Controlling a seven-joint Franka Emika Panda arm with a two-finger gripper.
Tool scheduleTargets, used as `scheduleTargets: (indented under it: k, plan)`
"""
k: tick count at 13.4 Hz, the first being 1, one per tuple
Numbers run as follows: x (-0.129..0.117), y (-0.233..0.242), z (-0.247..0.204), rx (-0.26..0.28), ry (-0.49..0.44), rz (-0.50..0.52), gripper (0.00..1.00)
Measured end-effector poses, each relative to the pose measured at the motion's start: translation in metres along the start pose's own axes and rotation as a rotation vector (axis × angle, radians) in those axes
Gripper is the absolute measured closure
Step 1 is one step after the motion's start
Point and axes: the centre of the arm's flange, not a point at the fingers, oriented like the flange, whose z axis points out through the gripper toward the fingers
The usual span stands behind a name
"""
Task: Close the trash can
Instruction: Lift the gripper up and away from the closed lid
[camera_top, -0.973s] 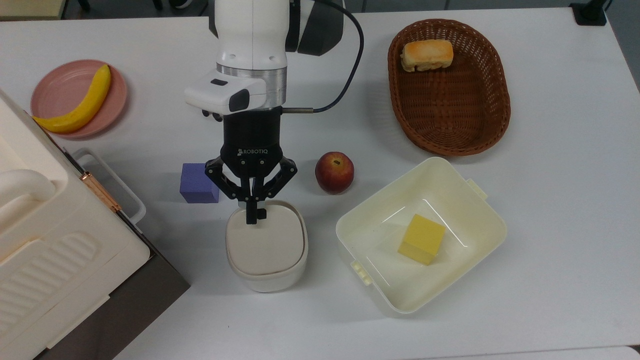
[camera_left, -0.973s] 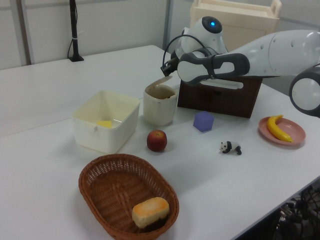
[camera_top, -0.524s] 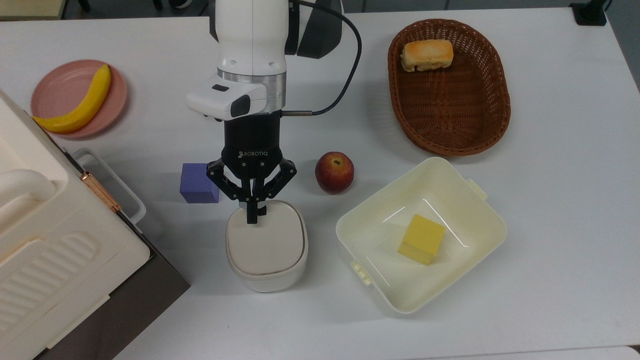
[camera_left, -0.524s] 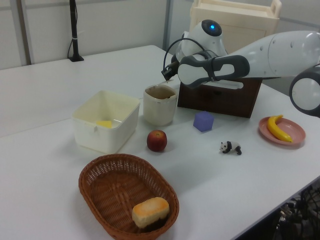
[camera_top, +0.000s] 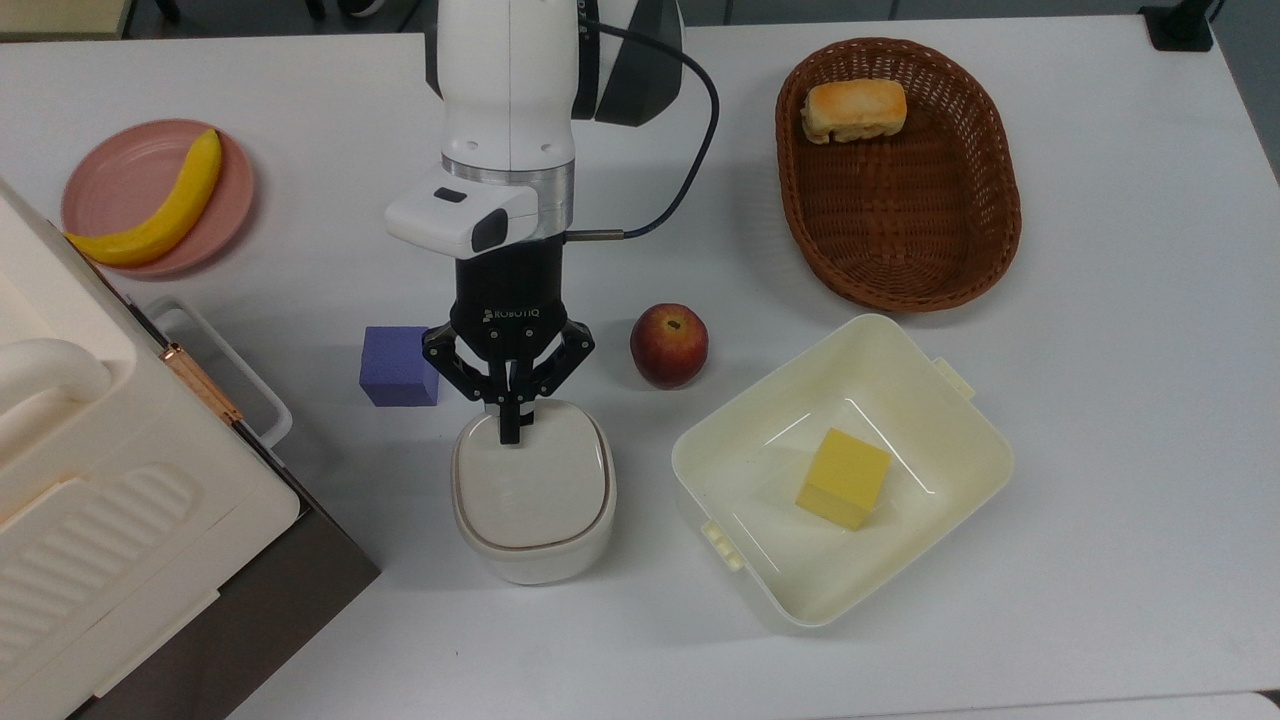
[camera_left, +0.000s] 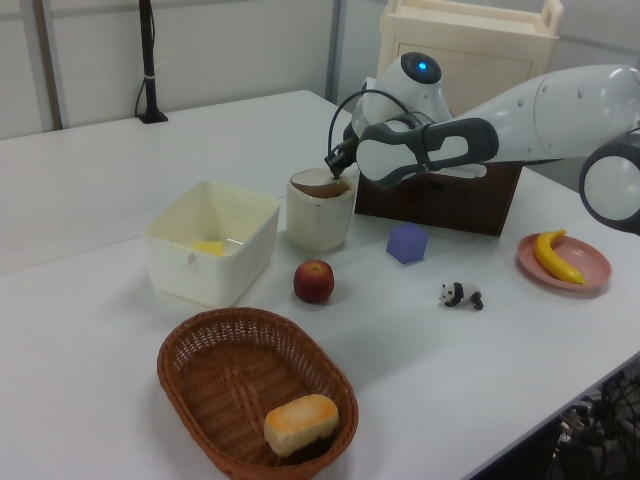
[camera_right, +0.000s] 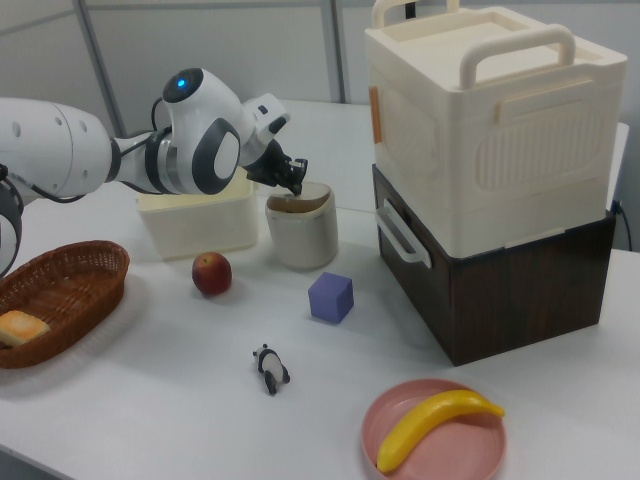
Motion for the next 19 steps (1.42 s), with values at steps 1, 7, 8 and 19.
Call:
scheduleTargets:
  k: [1,7,8,19]
  plan:
    - [-0.002,0.0,-0.001,0.001,-0.003,-0.001,0.99]
    - [-0.014,-0.003,0.002,0.007,-0.028,-0.017,0.99]
    - [-0.016,-0.004,0.004,0.008,-0.032,-0.018,0.99]
    - [-0.019,-0.007,0.009,0.001,-0.043,-0.045,0.99]
